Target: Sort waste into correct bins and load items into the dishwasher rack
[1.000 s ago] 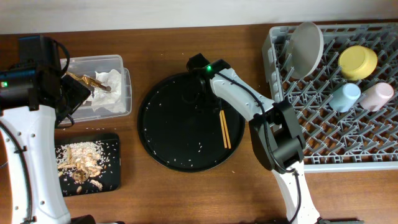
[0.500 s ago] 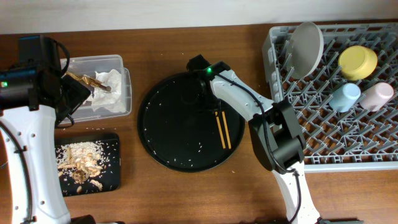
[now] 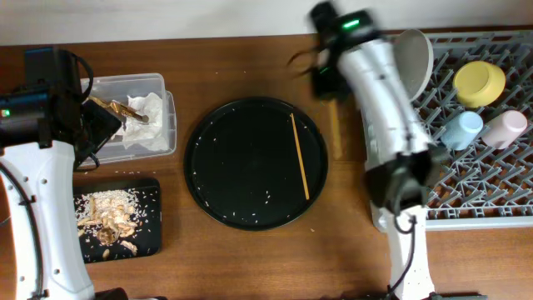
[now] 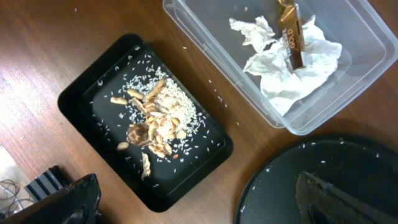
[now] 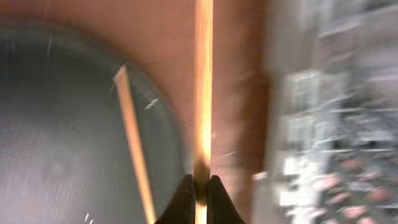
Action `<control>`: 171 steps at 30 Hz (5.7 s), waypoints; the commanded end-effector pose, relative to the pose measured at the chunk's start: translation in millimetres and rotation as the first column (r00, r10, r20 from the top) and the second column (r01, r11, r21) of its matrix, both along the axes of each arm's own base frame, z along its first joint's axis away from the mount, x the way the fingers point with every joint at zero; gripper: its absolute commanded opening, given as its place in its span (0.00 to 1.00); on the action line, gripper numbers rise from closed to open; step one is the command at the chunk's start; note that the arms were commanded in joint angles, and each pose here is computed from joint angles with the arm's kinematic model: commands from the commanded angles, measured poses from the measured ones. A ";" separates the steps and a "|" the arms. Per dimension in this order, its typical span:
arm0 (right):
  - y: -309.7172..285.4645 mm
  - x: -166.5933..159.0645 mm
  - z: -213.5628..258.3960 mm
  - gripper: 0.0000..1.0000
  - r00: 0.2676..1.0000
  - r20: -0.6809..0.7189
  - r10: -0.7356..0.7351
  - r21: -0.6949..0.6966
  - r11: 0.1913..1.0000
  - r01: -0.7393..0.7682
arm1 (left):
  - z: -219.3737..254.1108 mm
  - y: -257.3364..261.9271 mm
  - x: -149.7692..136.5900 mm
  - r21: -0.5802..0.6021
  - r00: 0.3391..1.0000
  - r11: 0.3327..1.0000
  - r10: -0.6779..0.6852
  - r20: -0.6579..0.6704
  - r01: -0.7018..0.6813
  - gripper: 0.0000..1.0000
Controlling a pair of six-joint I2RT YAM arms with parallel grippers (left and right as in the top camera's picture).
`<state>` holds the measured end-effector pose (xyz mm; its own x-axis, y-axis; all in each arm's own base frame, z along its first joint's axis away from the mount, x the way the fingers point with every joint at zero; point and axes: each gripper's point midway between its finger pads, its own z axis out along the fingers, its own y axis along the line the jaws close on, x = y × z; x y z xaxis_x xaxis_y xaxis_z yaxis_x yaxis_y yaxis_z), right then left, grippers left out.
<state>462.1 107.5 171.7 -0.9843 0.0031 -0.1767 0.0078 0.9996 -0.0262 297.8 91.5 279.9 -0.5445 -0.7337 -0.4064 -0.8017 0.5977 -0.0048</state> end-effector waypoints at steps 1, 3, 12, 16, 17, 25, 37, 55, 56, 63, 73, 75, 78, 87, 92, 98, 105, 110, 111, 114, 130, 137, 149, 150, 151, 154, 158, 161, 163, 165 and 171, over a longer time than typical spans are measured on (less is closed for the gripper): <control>-85.1 13.7 42.3 0.04 0.995 0.099 0.028 -0.002 1.000 -0.028 | 3.4 0.9 0.3 0.003 1.000 1.000 0.010 0.014 -0.010 0.99; -137.6 16.0 36.7 0.04 0.996 0.092 -0.001 0.004 1.000 0.001 | 3.4 0.9 0.3 0.003 1.000 1.000 0.010 0.014 -0.010 0.99; -134.1 34.2 4.7 0.64 0.995 0.098 0.017 0.143 0.989 -0.031 | 3.4 0.9 0.3 0.003 1.000 1.000 0.010 0.014 -0.010 0.99; -127.2 19.5 1.8 0.68 0.999 0.031 -0.022 0.190 0.982 0.016 | 3.4 0.9 0.3 0.003 1.000 1.000 0.010 0.014 -0.010 0.99; -120.8 13.8 1.9 0.68 1.000 0.009 -0.016 0.219 0.976 0.013 | 3.4 0.9 0.3 0.003 1.000 1.000 0.010 0.014 -0.010 0.99; 1.9 -9.4 34.2 0.58 0.978 0.054 0.201 0.268 0.941 -0.208 | 3.4 0.9 0.3 0.003 1.000 1.000 0.010 0.014 -0.010 0.99; 93.3 -62.9 -154.0 0.41 0.962 -0.173 0.209 0.067 0.977 -0.200 | 3.4 1.0 0.3 0.003 1.000 1.000 0.010 0.014 -0.010 0.99; 9.9 5.6 -4.3 0.04 0.994 0.044 0.096 0.049 0.994 -0.098 | 3.4 0.9 0.3 0.003 1.000 1.000 0.010 0.014 -0.010 0.99; -10.8 12.8 13.2 0.04 0.994 0.083 0.075 0.049 0.996 -0.079 | 3.4 1.0 0.3 0.003 1.000 1.000 0.010 0.014 -0.010 0.99; -135.0 52.4 -4.4 0.04 0.979 0.167 -0.115 0.033 0.993 0.111 | 3.4 0.9 0.3 0.003 1.000 1.000 0.010 0.014 -0.010 0.99; -132.5 33.5 -21.2 0.38 0.984 0.090 -0.156 0.046 0.987 0.153 | 3.4 1.0 0.3 0.003 1.000 1.000 0.010 0.014 -0.010 0.99; -130.2 17.3 12.2 0.37 0.964 0.113 -0.242 0.082 0.969 0.234 | 3.4 1.0 0.3 0.003 1.000 1.000 0.010 0.014 -0.010 0.99; -115.4 -39.8 75.5 0.36 0.966 0.104 -0.238 0.152 0.963 0.221 | 3.4 1.0 0.3 0.003 1.000 1.000 0.010 0.014 -0.010 0.99; -26.7 -231.7 89.1 0.37 0.999 -0.033 0.026 0.137 0.990 -0.021 | 3.4 1.0 0.3 0.003 1.000 1.000 0.010 0.014 -0.010 0.99; -40.3 -310.4 94.1 0.98 0.996 0.074 0.045 0.203 0.977 -0.059 | 3.4 1.0 0.3 0.003 1.000 1.000 0.010 0.014 -0.010 0.99; -48.5 -290.3 84.3 0.98 0.991 0.129 0.034 0.133 0.990 -0.051 | 3.4 1.0 0.3 0.003 1.000 1.000 0.010 0.014 -0.010 0.99; -53.9 -253.6 40.8 0.98 0.759 0.647 -0.068 0.246 0.961 -0.123 | 3.4 0.9 0.3 0.003 1.000 1.000 0.010 0.014 -0.010 0.99; -76.4 -241.5 9.5 0.98 0.527 0.833 -0.168 0.252 0.964 -0.091 | 3.4 0.9 0.3 0.003 1.000 1.000 0.010 0.014 -0.010 0.99; -83.8 -237.0 2.2 0.98 0.474 0.860 -0.190 0.252 0.965 -0.072 | 3.4 1.0 0.3 0.003 1.000 1.000 0.010 0.014 -0.010 0.99; -95.5 -228.4 -3.7 0.99 0.367 0.905 -0.214 0.249 0.967 -0.050 | 3.4 0.9 0.3 0.003 1.000 1.000 0.010 0.014 -0.010 0.99; -114.9 -216.3 -13.7 0.98 0.243 0.969 0.041 -0.035 0.999 -0.030 | 3.4 1.0 0.3 0.003 1.000 1.000 0.010 0.014 -0.010 0.99; -112.9 -216.2 -13.6 0.98 0.243 0.969 0.044 -0.035 0.999 -0.038 | 3.4 1.0 0.3 0.003 1.000 1.000 0.010 0.014 -0.010 0.99; -112.9 -216.2 -13.6 0.98 0.243 0.969 0.044 -0.035 0.999 -0.038 | -18.8 -5.1 -22.6 -0.020 0.997 1.000 0.003 -0.076 -0.004 0.99; -112.9 -216.2 -13.6 0.98 0.243 0.969 0.043 -0.035 0.999 -0.038 | -40.2 -6.1 -23.0 -0.024 0.997 1.000 0.001 -0.071 -0.002 0.99; -112.9 -216.2 -13.6 0.98 0.243 0.969 0.044 -0.035 0.999 -0.038 | -67.9 -14.0 -21.5 -0.051 0.998 0.998 -0.046 -0.049 0.043 0.99; -112.9 -216.2 -13.6 0.98 0.243 0.969 0.044 -0.035 0.999 -0.038 | -113.7 -44.9 4.8 -0.034 0.894 0.902 -0.420 0.152 0.430 0.99; -112.9 -216.2 -13.6 0.98 0.243 0.969 0.044 -0.035 0.999 -0.038 | -122.1 -76.2 5.5 0.193 0.704 0.788 -0.611 0.364 0.585 0.99; -112.9 -216.2 -13.6 0.98 0.243 0.969 0.044 -0.035 0.999 -0.038 | -134.1 -91.1 -10.9 0.348 0.556 0.758 -0.645 0.525 0.551 0.99; -112.9 -216.2 -13.6 0.98 0.243 0.969 0.043 -0.035 0.999 -0.038 | -149.3 -91.2 -25.0 0.392 0.512 0.757 -0.647 0.565 0.523 0.99; -112.9 -216.2 -13.6 0.98 0.243 0.969 0.044 -0.035 0.999 -0.038 | -153.9 -91.1 -29.7 0.408 0.499 0.753 -0.652 0.572 0.516 0.99; -112.9 -216.2 -13.6 0.98 0.243 0.969 0.044 -0.035 0.999 -0.038 | -151.7 -91.1 -42.0 0.494 0.395 0.749 -0.656 0.642 0.441 0.99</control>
<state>245.9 -8.5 160.5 -0.0653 -0.0317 -0.9974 0.0053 0.9995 -0.0321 258.4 2.8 139.2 -0.2248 -0.2479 -0.9423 -0.0703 0.9687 -0.2380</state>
